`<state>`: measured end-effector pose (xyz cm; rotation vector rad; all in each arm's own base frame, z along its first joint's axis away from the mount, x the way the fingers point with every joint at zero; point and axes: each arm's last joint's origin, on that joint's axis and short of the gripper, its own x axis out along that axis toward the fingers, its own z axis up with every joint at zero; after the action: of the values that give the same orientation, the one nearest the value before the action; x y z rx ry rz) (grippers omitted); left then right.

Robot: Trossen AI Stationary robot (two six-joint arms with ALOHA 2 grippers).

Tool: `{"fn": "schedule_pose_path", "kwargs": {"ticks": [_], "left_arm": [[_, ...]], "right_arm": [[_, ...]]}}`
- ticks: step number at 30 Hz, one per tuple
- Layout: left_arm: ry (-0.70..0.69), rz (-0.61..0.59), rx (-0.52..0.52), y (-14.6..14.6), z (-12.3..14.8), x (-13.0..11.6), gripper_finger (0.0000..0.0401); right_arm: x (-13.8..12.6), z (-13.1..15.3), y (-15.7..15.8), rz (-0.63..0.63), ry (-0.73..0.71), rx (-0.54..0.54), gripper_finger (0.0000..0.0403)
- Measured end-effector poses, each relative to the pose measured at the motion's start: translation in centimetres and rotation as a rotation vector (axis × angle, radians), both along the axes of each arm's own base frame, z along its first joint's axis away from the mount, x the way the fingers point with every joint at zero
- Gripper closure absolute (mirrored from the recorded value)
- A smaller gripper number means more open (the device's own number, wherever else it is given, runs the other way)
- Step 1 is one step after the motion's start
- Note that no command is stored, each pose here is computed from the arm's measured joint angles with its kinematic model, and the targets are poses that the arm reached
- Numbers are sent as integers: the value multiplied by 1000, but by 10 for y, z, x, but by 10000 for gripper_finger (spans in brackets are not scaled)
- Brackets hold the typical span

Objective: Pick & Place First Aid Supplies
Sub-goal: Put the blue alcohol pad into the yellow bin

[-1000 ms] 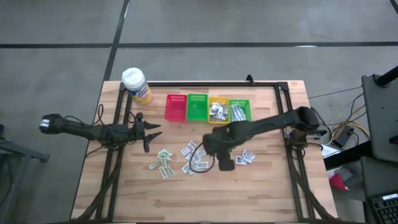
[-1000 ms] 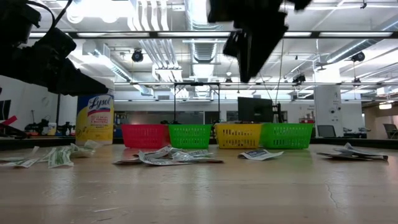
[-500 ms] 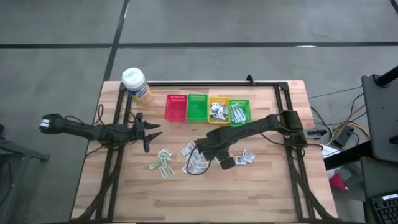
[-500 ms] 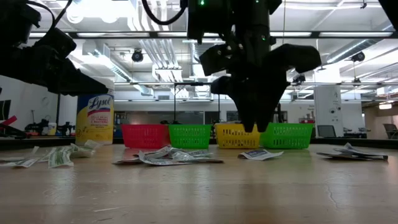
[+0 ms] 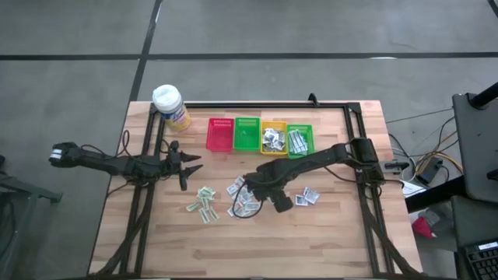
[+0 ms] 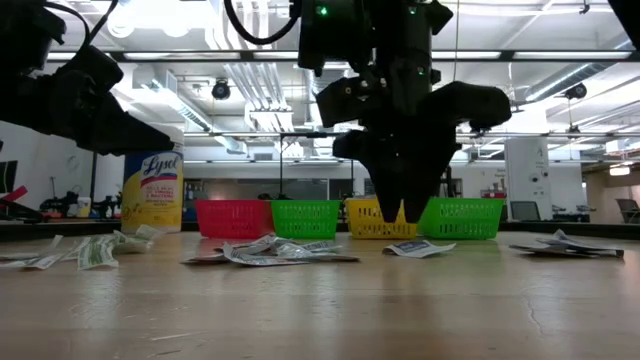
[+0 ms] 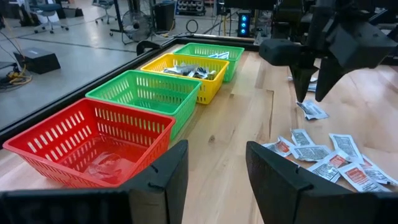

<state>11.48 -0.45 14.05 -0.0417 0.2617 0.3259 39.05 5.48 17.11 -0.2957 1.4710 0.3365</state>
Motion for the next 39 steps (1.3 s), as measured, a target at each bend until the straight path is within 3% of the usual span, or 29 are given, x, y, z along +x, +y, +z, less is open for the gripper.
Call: {"fn": "schedule_pose_path", "kwargs": {"ticks": [12, 22, 30, 39], "left_arm": [[0, 0, 1, 0, 0, 0, 243], [-1, 1, -3, 0, 0, 0, 243], [-2, 1, -4, 0, 0, 0, 243], [-1, 1, -5, 0, 0, 0, 243]], "right_arm": [[-2, -14, 0, -3, 20, 17, 254], [1, -48, 1, -28, 115, 1, 295], [2, -46, 0, -35, 110, 0, 350], [-2, -26, 0, -62, 75, -10, 383]]}}
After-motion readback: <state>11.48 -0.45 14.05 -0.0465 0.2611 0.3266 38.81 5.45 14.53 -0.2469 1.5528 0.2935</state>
